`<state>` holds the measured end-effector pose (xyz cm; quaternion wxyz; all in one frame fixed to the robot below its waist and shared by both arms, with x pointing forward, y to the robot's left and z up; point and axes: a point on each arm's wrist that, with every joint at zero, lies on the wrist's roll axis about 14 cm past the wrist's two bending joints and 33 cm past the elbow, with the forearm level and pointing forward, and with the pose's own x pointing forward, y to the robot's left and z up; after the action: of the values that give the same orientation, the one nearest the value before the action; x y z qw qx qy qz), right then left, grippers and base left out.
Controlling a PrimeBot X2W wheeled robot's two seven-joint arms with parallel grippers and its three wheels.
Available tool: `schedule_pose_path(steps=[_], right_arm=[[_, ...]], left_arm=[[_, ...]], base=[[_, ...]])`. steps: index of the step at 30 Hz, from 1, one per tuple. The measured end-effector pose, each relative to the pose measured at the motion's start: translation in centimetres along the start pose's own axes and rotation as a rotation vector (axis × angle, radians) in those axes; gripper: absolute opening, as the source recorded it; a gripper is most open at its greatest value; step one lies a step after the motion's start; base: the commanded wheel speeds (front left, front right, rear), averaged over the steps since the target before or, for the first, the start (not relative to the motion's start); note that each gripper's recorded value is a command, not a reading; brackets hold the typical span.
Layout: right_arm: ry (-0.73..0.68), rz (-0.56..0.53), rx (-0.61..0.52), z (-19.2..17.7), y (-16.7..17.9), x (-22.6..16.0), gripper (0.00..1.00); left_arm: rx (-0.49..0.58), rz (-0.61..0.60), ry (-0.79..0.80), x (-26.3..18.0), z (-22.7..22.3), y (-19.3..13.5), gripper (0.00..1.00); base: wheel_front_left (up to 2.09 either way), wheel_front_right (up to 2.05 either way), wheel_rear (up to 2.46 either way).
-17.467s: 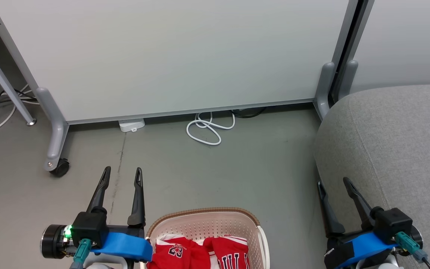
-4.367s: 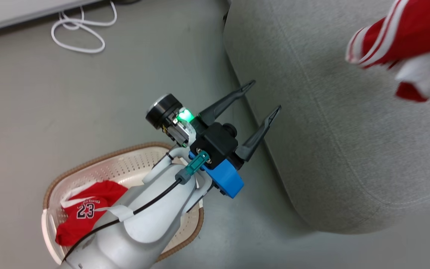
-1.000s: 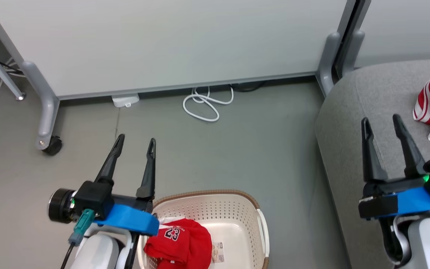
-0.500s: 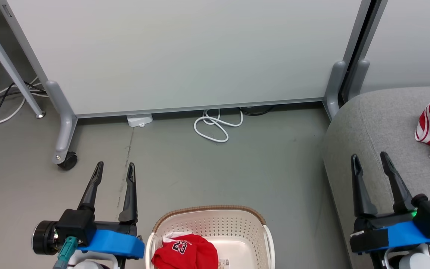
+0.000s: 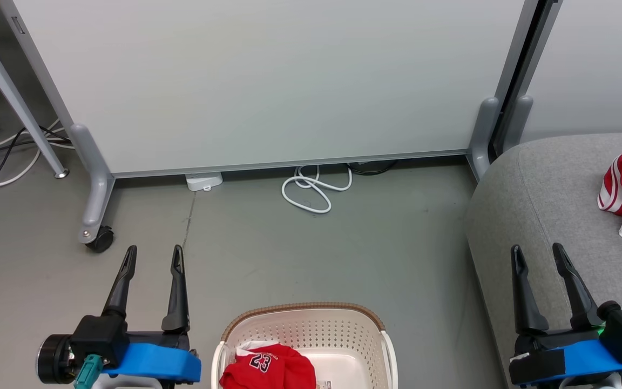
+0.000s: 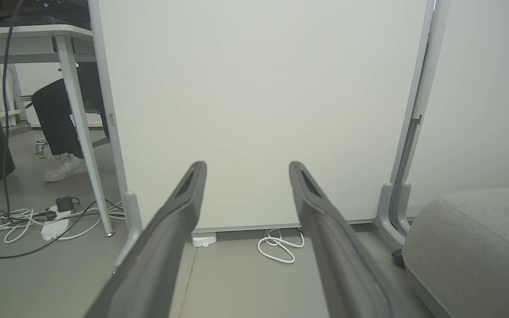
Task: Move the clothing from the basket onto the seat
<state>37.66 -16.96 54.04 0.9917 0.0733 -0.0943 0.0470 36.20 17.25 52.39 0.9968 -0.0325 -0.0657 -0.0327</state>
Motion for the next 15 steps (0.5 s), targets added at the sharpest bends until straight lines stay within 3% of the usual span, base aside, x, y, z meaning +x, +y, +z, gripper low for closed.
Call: schedule_pose_path(steps=[15], right_arm=[[0.011,0.005,0.001,-0.4,0.2,0.1,1.00]], left_arm=[[0.032,-0.055,0.008,1.0,-0.2,-0.9,1.00]], base=[[0.00,0.00,0.00]])
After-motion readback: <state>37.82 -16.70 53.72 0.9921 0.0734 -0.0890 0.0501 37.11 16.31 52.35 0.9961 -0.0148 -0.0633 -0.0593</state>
